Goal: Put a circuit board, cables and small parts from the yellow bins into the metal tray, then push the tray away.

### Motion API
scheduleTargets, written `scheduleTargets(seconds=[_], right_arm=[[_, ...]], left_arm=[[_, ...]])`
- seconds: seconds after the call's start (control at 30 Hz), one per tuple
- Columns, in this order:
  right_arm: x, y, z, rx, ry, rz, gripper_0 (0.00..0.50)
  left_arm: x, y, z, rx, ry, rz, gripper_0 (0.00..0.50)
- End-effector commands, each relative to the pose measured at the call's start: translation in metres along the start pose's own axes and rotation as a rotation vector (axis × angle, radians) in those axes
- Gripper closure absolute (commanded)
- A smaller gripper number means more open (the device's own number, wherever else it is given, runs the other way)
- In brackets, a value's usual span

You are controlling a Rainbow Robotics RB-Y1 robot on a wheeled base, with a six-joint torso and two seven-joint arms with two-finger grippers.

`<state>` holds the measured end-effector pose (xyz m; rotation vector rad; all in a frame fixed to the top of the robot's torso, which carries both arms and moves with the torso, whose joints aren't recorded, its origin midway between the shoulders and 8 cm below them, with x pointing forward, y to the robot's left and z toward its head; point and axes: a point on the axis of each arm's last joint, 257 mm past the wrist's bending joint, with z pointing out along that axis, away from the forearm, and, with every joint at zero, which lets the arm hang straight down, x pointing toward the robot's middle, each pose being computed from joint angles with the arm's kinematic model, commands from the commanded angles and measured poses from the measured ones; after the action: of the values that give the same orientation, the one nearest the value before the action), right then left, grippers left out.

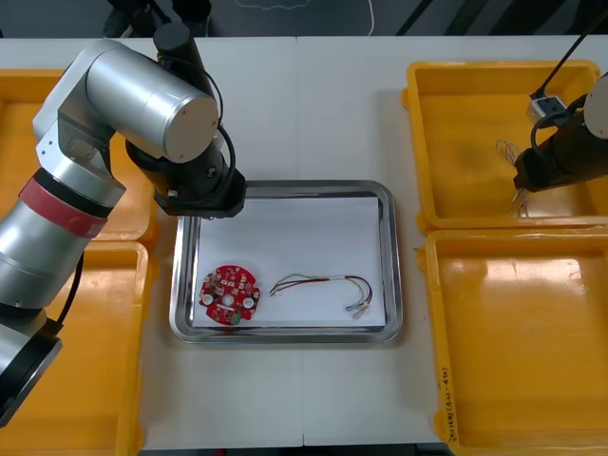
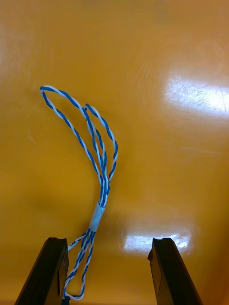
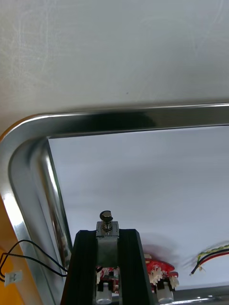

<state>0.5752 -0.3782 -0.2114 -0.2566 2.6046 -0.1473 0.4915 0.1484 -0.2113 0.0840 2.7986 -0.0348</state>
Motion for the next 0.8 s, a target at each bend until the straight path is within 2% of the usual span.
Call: scheduleTargets(seconds=[0.03,0.63,0.8], right_arm=[[-0.012,0.0,-0.003,-0.015,-0.015,0.07,0.0],[-0.025,0.005,-0.01,-0.009,-0.021,0.094,0.0],[-0.027,0.006,-0.01,-0.01,-0.025,0.105,0.0]], left_arm=[[-0.009,-0.021,0.0,0.017,-0.057,0.066,0.5],[0.015,-0.02,0.029,0.004,-0.024,0.084,0.5],[0.018,-0.022,0.036,0.004,-0.031,0.087,0.5]])
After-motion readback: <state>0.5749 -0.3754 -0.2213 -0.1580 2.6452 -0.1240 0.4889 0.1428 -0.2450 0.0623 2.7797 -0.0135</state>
